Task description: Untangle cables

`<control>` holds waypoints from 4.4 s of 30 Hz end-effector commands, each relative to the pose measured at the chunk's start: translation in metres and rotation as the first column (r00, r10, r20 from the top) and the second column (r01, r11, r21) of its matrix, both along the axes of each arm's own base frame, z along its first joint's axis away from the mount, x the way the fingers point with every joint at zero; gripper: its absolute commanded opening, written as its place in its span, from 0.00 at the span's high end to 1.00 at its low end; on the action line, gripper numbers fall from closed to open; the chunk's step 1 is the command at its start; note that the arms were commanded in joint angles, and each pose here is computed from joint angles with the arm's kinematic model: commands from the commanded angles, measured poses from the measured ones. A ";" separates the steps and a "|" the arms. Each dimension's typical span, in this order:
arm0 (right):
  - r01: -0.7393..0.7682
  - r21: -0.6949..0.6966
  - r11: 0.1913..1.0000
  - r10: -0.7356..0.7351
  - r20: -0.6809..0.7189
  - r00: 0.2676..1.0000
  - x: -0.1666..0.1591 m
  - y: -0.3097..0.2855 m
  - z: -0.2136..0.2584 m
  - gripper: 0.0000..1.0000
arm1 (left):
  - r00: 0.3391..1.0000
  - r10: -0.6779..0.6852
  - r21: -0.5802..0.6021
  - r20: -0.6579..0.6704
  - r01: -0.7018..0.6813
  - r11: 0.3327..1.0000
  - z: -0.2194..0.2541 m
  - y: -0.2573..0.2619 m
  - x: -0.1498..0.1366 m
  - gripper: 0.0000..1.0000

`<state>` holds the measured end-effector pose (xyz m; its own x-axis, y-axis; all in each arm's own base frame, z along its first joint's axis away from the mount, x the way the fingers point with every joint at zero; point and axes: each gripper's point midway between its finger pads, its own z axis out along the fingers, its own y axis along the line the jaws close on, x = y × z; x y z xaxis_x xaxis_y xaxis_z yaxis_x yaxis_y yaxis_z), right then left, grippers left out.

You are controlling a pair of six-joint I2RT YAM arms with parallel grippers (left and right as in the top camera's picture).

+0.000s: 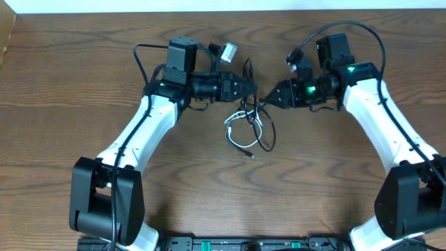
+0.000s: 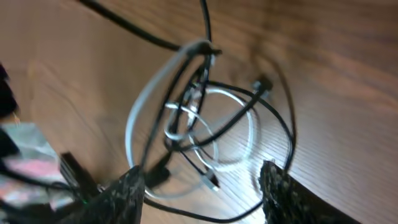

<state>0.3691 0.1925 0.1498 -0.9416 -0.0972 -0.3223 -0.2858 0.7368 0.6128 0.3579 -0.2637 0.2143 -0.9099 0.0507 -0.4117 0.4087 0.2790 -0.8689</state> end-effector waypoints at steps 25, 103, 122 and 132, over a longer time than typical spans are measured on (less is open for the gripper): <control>0.236 -0.193 0.952 -0.266 -0.146 0.953 0.026 -0.006 -0.082 0.99 | 0.993 -0.117 -0.202 0.012 0.117 0.972 0.061 0.006 -0.006 0.92; 0.091 -0.216 0.972 -0.130 -0.174 0.976 -0.004 -0.096 -0.069 0.99 | 0.921 0.327 0.185 -0.211 -0.291 0.939 -0.071 -0.087 0.025 0.28; 0.092 -0.220 0.971 -0.131 -0.170 0.977 -0.003 -0.096 -0.069 0.99 | 0.894 0.327 0.113 -0.306 -0.307 0.945 -0.106 -0.119 0.035 0.36; 0.089 -0.220 0.971 -0.128 -0.170 0.977 -0.003 -0.095 -0.069 0.99 | 0.891 0.318 0.092 -0.325 -0.305 0.948 -0.101 -0.134 0.027 0.50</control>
<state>0.3669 0.0923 0.0696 -0.9953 -0.0189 -0.0950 -0.0611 0.8842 0.4631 0.3868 -0.3904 0.1132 -0.9648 -0.2436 -0.0994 -0.0024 0.3858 -0.9226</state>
